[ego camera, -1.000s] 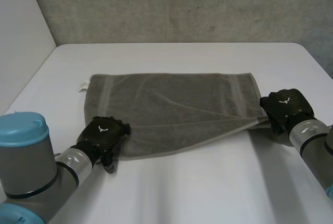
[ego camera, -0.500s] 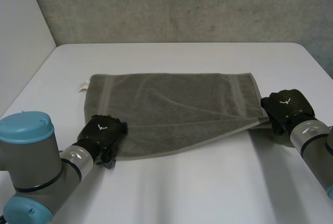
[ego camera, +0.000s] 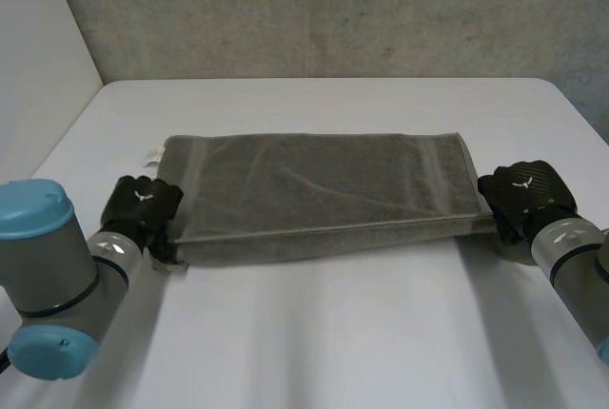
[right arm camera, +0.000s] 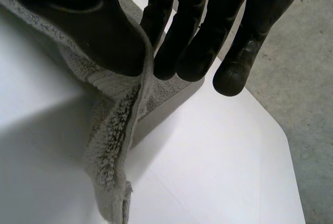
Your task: Fold the towel.
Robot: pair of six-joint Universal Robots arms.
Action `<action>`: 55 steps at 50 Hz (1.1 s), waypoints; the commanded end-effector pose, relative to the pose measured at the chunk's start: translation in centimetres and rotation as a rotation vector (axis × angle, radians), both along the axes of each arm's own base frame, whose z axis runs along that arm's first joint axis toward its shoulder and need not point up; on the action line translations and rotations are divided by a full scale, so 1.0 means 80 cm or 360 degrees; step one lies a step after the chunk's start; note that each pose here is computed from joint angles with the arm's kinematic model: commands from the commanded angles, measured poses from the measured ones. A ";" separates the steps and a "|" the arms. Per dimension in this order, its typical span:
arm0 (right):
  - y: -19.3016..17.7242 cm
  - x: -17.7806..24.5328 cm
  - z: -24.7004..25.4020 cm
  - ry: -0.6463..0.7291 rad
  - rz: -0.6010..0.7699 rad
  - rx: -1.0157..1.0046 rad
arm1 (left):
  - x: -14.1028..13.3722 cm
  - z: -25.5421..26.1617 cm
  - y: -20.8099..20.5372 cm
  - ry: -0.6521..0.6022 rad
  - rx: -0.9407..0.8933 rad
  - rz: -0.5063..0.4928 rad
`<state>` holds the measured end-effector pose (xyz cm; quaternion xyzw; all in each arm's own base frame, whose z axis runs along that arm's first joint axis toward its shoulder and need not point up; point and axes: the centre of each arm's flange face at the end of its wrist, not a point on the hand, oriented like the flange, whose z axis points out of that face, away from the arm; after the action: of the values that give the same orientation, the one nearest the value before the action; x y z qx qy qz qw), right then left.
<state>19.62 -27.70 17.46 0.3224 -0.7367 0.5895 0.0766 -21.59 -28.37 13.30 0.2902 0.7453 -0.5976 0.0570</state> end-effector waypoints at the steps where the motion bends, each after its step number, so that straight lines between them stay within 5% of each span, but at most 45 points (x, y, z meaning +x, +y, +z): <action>1: 0.000 0.000 0.000 0.0002 0.0000 0.0000 | 0.007 0.006 -0.007 0.0007 -0.0035 0.0041; 18: -0.002 -0.001 0.020 -0.0012 -0.0004 -0.0087 | 0.004 0.016 0.006 -0.0060 -0.0020 -0.0001; 30: 0.031 -0.004 0.207 -0.0260 0.0032 -0.0780 | 0.024 0.229 0.026 0.0189 -0.0849 0.0069; 36: 0.045 -0.009 0.251 -0.0278 0.0086 -0.0787 | 0.027 0.271 0.036 0.0235 -0.0982 0.0071; 42: 0.039 -0.019 0.274 -0.0235 0.0094 -0.0649 | 0.027 0.272 0.032 0.0224 -0.0942 0.0071; 55: -0.055 -0.002 0.194 -0.0115 0.0158 -0.0272 | -0.011 0.163 -0.052 0.0103 -0.0432 -0.0089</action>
<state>17.63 -29.70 35.87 0.2997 -0.6565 0.6901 0.0547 -21.13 -29.18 29.56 0.2588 0.6179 -0.7393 0.0686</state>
